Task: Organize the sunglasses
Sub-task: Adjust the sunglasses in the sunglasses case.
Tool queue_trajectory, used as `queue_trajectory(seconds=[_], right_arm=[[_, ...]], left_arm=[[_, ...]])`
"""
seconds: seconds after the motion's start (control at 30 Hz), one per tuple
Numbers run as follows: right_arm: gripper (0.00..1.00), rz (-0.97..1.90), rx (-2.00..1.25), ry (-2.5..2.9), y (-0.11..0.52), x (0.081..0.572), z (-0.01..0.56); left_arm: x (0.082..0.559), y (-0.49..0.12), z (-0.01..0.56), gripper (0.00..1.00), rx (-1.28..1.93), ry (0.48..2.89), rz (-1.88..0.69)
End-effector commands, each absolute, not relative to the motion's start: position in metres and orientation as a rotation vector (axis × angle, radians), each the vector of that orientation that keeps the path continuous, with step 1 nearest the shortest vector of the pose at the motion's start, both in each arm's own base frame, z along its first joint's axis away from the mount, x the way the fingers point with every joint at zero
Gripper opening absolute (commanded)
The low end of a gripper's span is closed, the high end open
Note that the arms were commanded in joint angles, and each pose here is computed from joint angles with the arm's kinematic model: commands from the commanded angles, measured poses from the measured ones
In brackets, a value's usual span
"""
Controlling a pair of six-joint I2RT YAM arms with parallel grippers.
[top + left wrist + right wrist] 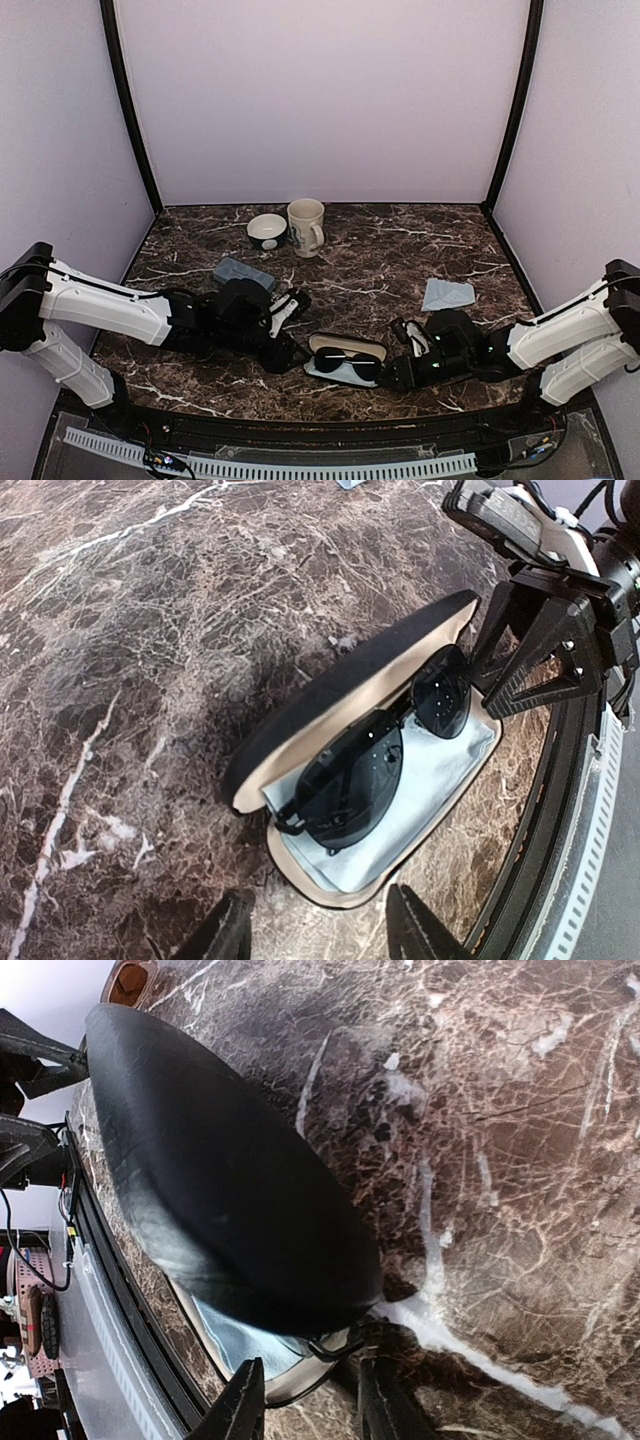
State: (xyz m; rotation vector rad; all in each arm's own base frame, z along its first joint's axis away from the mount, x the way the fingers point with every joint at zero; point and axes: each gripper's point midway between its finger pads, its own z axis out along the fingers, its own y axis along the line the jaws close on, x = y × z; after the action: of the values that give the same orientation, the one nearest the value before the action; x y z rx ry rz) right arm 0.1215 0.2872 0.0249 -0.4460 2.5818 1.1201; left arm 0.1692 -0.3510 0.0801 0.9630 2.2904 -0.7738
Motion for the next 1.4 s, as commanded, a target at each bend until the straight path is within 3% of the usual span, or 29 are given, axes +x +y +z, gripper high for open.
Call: queue_trajectory(seconds=[0.0, 0.33, 0.73, 0.77, 0.83, 0.87, 1.37], right_arm=[[0.33, 1.091, -0.459, 2.626, 0.283, 0.113, 0.015], [0.33, 1.082, -0.483, 2.643, 0.282, 0.107, 0.017], [0.33, 1.076, -0.494, 2.653, 0.282, 0.104, 0.016], [0.33, 0.927, -0.401, 2.598, 0.272, 0.128, 0.012], [0.09, 0.858, -0.513, 2.54, 0.269, 0.132, 0.012], [0.07, 0.89, -0.4, 2.579, 0.269, 0.132, 0.012], [0.07, 0.895, -0.379, 2.572, 0.271, 0.134, 0.017]], left_arm=[[0.159, -0.349, 0.079, 0.47, 1.018, 2.27, -0.776], [0.165, -0.345, 0.049, 0.44, 0.933, 2.431, -0.667], [0.159, -0.365, 0.052, 0.32, 0.867, 2.474, -0.814], [0.159, -0.367, 0.053, 0.32, 0.866, 2.48, -0.825], [0.159, -0.367, 0.054, 0.32, 0.854, 2.487, -0.836], [0.16, -0.367, 0.054, 0.32, 0.845, 2.491, -0.84], [0.162, -0.361, 0.048, 0.28, 0.779, 2.58, -0.927]])
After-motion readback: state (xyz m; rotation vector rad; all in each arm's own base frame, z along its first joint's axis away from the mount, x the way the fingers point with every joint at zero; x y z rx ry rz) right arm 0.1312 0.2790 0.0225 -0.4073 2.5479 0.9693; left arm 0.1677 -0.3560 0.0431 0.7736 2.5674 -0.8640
